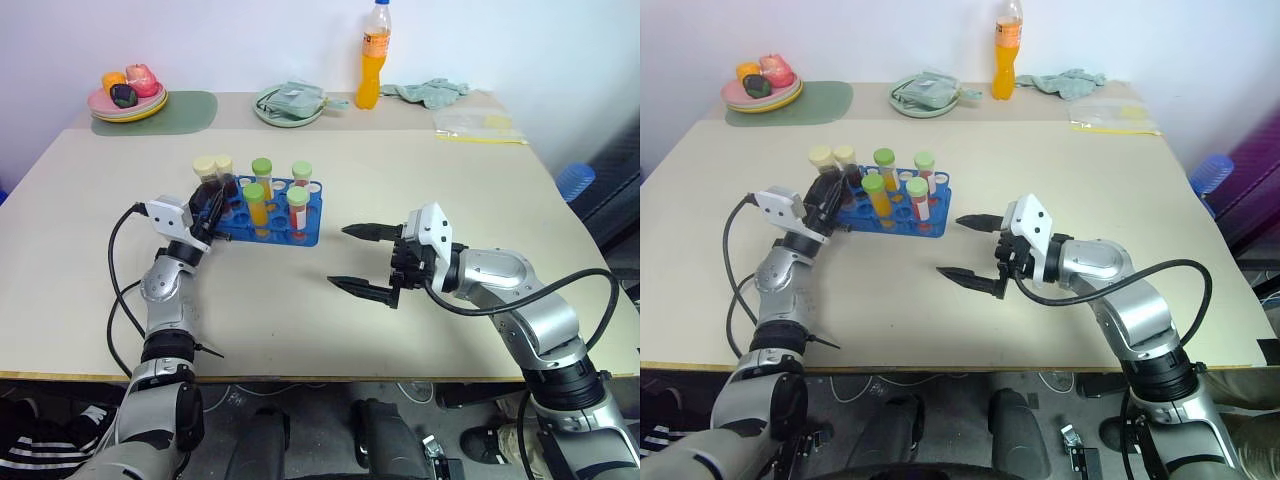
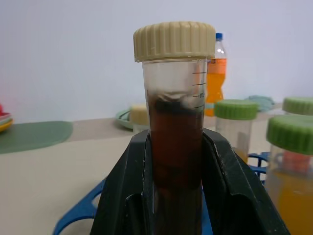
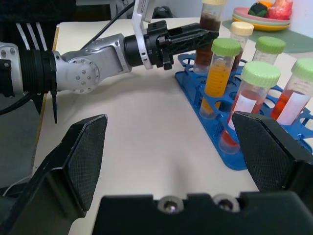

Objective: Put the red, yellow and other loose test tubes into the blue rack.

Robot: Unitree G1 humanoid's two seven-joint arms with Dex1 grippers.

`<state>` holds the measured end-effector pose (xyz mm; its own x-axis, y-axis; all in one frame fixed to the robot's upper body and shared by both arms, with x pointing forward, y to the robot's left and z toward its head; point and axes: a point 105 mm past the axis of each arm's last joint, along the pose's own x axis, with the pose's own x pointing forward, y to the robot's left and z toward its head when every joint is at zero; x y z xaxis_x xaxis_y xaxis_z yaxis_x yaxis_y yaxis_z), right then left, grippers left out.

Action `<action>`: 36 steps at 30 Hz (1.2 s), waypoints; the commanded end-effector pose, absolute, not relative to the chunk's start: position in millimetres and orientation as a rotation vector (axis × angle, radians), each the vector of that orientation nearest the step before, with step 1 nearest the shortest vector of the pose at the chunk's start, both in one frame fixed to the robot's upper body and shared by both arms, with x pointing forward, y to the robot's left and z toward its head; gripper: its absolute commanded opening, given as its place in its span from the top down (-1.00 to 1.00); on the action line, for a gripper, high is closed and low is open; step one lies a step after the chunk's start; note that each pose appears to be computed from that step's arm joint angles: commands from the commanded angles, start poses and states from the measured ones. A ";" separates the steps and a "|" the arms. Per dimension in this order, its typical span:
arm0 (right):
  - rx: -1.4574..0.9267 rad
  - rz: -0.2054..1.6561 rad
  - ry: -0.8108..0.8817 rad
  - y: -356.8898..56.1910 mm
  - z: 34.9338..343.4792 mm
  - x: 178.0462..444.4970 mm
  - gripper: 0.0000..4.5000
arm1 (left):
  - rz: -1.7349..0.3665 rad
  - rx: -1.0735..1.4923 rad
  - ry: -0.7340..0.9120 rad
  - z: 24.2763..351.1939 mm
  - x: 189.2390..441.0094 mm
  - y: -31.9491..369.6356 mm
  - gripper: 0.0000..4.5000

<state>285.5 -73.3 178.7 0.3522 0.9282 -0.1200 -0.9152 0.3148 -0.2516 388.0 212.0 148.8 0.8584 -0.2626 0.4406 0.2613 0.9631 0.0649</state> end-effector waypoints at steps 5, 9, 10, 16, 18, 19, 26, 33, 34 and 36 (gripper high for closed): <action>-0.331 1.201 -0.110 -76.2 190.2 285.6 -1.00 | -0.226 -0.008 -0.453 139.6 381.7 217.0 0.65; -0.333 1.199 -0.116 -75.2 191.0 286.0 -1.00 | -0.214 0.012 -0.454 140.7 380.2 221.6 0.65; -0.335 1.197 -0.121 -74.6 191.9 286.3 -1.00 | -0.210 0.016 -0.450 140.6 380.6 223.6 0.65; -0.335 1.194 -0.138 -72.0 195.8 287.9 -1.00 | -0.223 0.015 -0.432 138.7 382.3 224.6 0.65; -0.335 1.193 -0.141 -71.7 196.1 288.2 -1.00 | -0.257 -0.008 -0.401 133.7 383.2 220.4 0.65; -0.335 1.193 -0.142 -71.3 196.3 288.4 -1.00 | -0.268 0.000 -0.395 133.2 383.3 219.2 0.65; -0.334 1.194 -0.141 -71.3 194.9 289.8 -1.00 | -0.246 0.020 -0.438 149.6 380.0 230.1 -0.89; -0.337 1.190 -0.124 -77.7 187.7 294.4 -1.00 | -0.331 0.067 -0.353 164.5 345.0 271.6 -0.98; -0.337 1.188 -0.119 -79.1 185.9 294.9 -1.00 | -0.373 0.083 -0.330 168.7 336.1 278.4 -0.98; -0.337 1.180 -0.110 -84.8 183.1 296.9 -1.00 | -0.472 0.103 -0.271 170.8 322.4 279.7 -0.98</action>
<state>297.1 -79.9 175.1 0.3756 0.9193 -0.1172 -0.9001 0.3317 -0.2826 330.3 285.1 152.0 0.8980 -0.3896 0.2047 0.3659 0.9194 0.1446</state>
